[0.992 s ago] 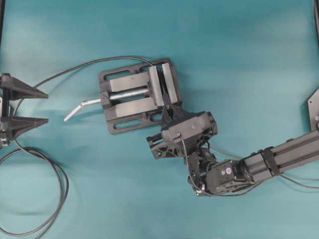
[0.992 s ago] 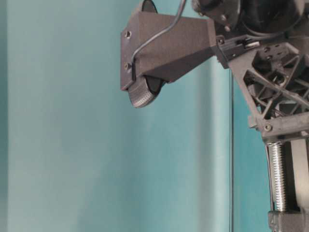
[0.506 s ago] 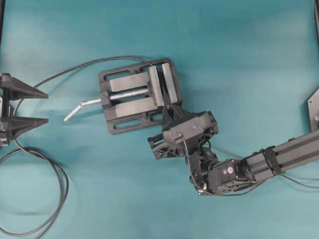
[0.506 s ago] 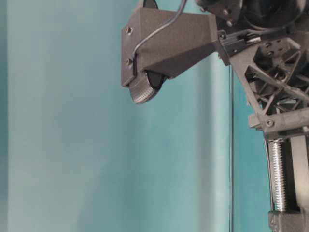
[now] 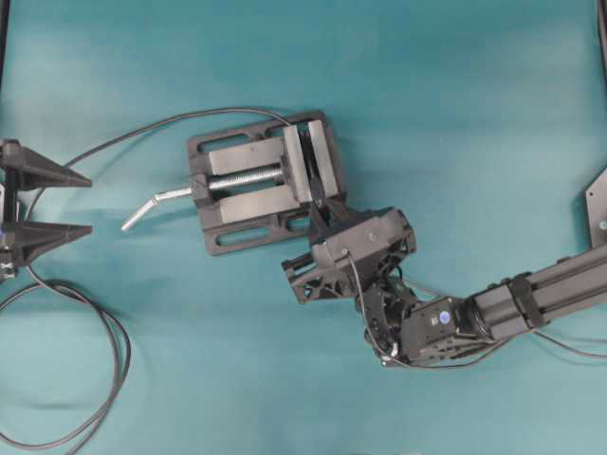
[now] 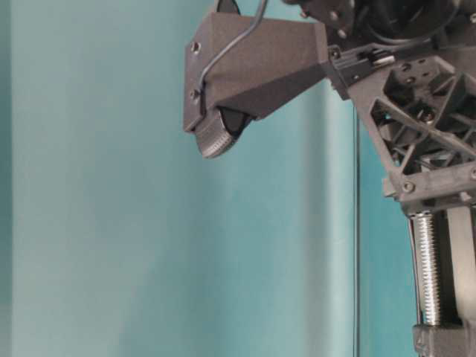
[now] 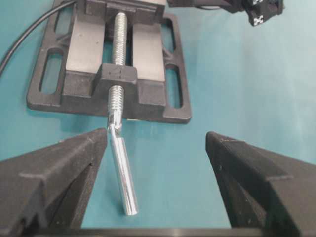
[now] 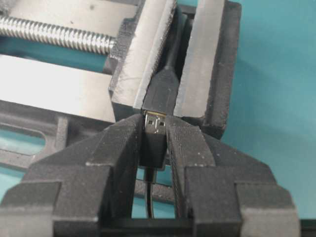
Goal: Insert the USB cable into the fixed female connector.
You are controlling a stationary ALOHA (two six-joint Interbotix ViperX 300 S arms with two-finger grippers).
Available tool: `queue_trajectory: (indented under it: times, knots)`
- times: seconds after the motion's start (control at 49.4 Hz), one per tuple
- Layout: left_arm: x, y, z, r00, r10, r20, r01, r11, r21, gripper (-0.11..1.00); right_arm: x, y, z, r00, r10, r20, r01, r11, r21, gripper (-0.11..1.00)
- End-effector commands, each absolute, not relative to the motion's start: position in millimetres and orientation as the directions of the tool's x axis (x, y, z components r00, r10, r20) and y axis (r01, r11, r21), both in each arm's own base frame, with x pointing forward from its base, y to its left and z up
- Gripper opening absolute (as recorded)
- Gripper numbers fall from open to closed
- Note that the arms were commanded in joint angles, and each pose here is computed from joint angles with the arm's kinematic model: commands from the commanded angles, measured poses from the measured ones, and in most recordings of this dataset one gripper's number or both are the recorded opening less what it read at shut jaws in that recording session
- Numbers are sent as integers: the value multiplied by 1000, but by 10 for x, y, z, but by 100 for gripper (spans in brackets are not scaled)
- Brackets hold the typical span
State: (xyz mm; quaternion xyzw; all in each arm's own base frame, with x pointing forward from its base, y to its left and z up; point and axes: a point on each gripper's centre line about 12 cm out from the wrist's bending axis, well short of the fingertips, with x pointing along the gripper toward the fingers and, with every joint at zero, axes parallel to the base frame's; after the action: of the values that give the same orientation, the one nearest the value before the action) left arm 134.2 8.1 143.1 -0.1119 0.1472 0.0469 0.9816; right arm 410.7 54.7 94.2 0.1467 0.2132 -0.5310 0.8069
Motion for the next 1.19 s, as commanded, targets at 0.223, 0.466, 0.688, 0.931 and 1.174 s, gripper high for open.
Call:
queue_trajectory:
  times: [0.223, 0.466, 0.688, 0.931, 1.174]
  knots:
    - [1363, 85, 1463, 954, 61, -295, -128, 969, -213, 96, 4106, 748, 1115, 392, -767, -508, 904, 423, 58, 20]
    - [1366, 85, 1467, 954, 61, -295, -128, 969, -213, 96, 4110, 785, 1126, 401, -761, -509, 900, 432, 64, 20]
    - [1366, 85, 1467, 954, 61, -295, -128, 969, -213, 96, 4118, 873, 1146, 420, -751, -510, 891, 449, 74, 20]
    - [1366, 85, 1467, 954, 61, -295, -128, 969, -213, 96, 4087, 947, 1195, 446, -731, -516, 875, 478, 79, 20]
    - [1366, 85, 1467, 954, 61, -295, -128, 969, -213, 96, 3903, 919, 1291, 501, -665, -554, 812, 583, 35, 20]
